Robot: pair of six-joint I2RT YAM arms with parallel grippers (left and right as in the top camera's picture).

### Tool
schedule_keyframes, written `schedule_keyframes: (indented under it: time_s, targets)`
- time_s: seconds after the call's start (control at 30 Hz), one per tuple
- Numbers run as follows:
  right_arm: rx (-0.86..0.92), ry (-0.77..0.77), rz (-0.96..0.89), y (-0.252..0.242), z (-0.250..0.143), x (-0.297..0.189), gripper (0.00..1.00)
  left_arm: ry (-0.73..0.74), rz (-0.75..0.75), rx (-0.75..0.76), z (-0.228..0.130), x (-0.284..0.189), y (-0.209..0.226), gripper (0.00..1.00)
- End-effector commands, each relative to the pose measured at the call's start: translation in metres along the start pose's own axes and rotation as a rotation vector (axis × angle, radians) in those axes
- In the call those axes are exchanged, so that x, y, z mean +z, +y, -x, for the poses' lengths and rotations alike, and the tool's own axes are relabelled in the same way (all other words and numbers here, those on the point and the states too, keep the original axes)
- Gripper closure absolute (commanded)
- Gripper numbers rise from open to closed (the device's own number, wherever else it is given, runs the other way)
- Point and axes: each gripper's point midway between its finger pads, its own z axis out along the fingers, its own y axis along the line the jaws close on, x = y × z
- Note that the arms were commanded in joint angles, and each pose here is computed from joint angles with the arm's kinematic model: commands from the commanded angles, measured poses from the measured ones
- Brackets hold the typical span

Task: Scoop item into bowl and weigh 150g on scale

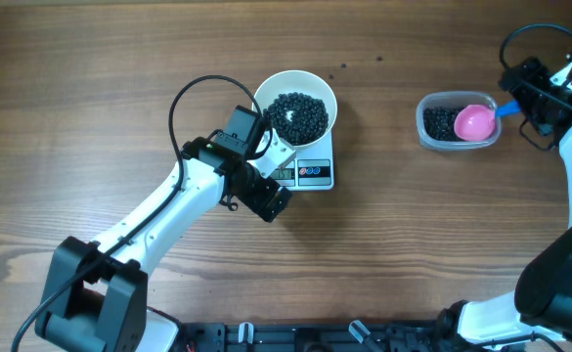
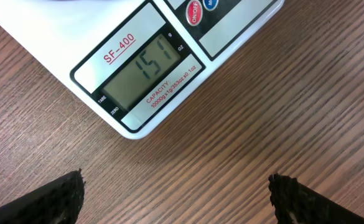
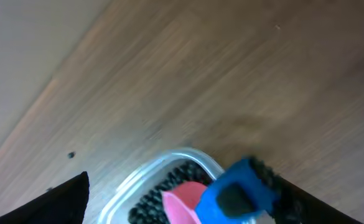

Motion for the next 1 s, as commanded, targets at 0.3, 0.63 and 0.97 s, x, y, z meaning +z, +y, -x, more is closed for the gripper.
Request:
schedule_keyframes:
  time_s: [0.3, 0.63, 0.97]
  targets:
    - [-0.070, -0.260, 0.228, 0.047, 0.065, 0.019, 0.00, -0.010, -0.007, 0.000, 0.001, -0.002, -0.002, 0.00]
    - [0.092, 0.448, 0.583, 0.108, -0.081, -0.003, 0.00, -0.010, -0.007, 0.000, 0.001, -0.002, -0.002, 0.00]
    - [-0.473, -0.120, 0.683, 0.117, -0.042, -0.226, 0.00, -0.010, -0.007, 0.000, 0.001, -0.002, -0.002, 0.00]
